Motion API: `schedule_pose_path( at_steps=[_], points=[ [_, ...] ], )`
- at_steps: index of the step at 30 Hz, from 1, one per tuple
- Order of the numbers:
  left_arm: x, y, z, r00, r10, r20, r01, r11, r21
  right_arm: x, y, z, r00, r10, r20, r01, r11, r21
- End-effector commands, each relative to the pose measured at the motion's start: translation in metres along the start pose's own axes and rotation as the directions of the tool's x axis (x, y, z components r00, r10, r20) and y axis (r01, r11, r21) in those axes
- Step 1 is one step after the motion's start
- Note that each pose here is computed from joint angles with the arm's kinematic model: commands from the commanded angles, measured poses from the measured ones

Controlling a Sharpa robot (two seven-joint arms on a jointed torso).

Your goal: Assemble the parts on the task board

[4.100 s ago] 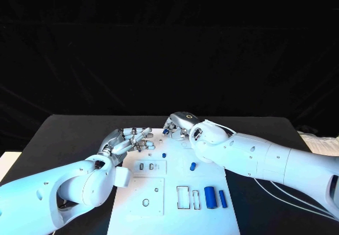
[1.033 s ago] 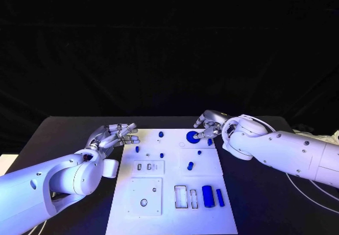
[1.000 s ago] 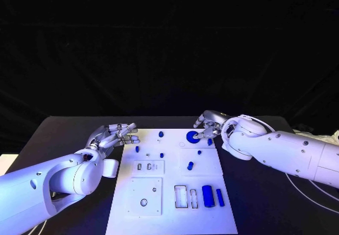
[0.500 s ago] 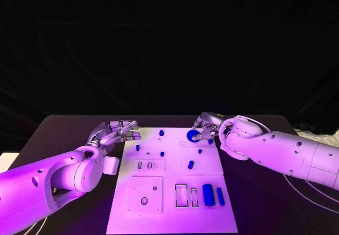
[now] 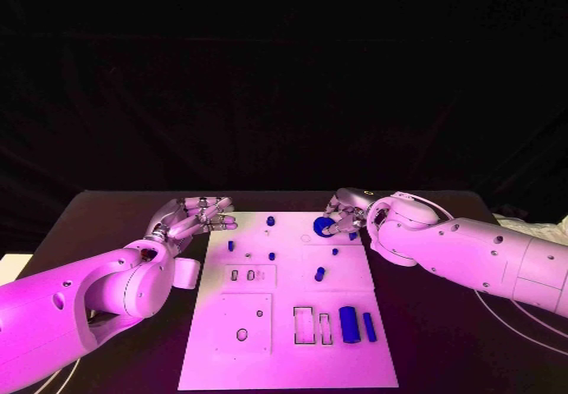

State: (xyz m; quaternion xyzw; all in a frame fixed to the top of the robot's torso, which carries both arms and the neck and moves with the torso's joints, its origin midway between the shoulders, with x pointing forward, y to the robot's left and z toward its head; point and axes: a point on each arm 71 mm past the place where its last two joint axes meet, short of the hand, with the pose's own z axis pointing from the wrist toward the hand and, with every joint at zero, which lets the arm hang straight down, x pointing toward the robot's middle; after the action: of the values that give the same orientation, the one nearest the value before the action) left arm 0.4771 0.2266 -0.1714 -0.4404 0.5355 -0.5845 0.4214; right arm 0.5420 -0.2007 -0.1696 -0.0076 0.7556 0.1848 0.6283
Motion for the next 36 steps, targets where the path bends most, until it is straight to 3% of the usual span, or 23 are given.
schedule_pose_path(
  at_steps=[1,6,10,15,19,23,30,36],
  points=[
    [0.0035,-0.0029,0.0002,1.000,-0.001,-0.027,0.002,1.000,0.024,0.005,-0.001,0.000,0.998,-0.033,-0.047,0.033,0.999,0.005],
    [0.0037,-0.0033,0.0003,1.000,-0.002,-0.027,0.003,1.000,0.024,0.008,-0.001,0.001,0.997,-0.041,-0.066,0.042,0.999,0.006],
    [0.0032,-0.0033,0.0003,1.000,-0.002,-0.026,0.002,1.000,0.024,0.007,-0.001,0.001,0.997,-0.057,-0.042,0.058,0.998,0.010],
    [0.0029,-0.0034,0.0004,1.000,-0.002,-0.028,0.003,1.000,0.024,0.003,0.002,-0.001,0.997,-0.074,0.036,0.075,0.997,-0.012],
    [0.0031,-0.0035,0.0003,0.999,-0.005,-0.032,0.006,1.000,0.026,-0.002,0.012,-0.005,0.989,-0.037,0.143,0.047,0.996,-0.069],
    [0.0031,-0.0033,0.0006,0.999,-0.008,-0.033,0.009,1.000,0.025,-0.005,0.027,-0.010,0.979,0.001,0.205,0.026,0.991,-0.129],
    [0.0031,-0.0033,0.0009,0.999,-0.011,-0.031,0.012,1.000,0.026,-0.004,0.050,-0.011,0.969,0.049,0.241,-0.003,0.982,-0.187],
    [0.0042,-0.0032,0.0011,0.999,-0.013,-0.033,0.014,1.000,0.027,0.003,0.076,-0.005,0.976,0.064,0.206,-0.017,0.975,-0.222]
  ],
)
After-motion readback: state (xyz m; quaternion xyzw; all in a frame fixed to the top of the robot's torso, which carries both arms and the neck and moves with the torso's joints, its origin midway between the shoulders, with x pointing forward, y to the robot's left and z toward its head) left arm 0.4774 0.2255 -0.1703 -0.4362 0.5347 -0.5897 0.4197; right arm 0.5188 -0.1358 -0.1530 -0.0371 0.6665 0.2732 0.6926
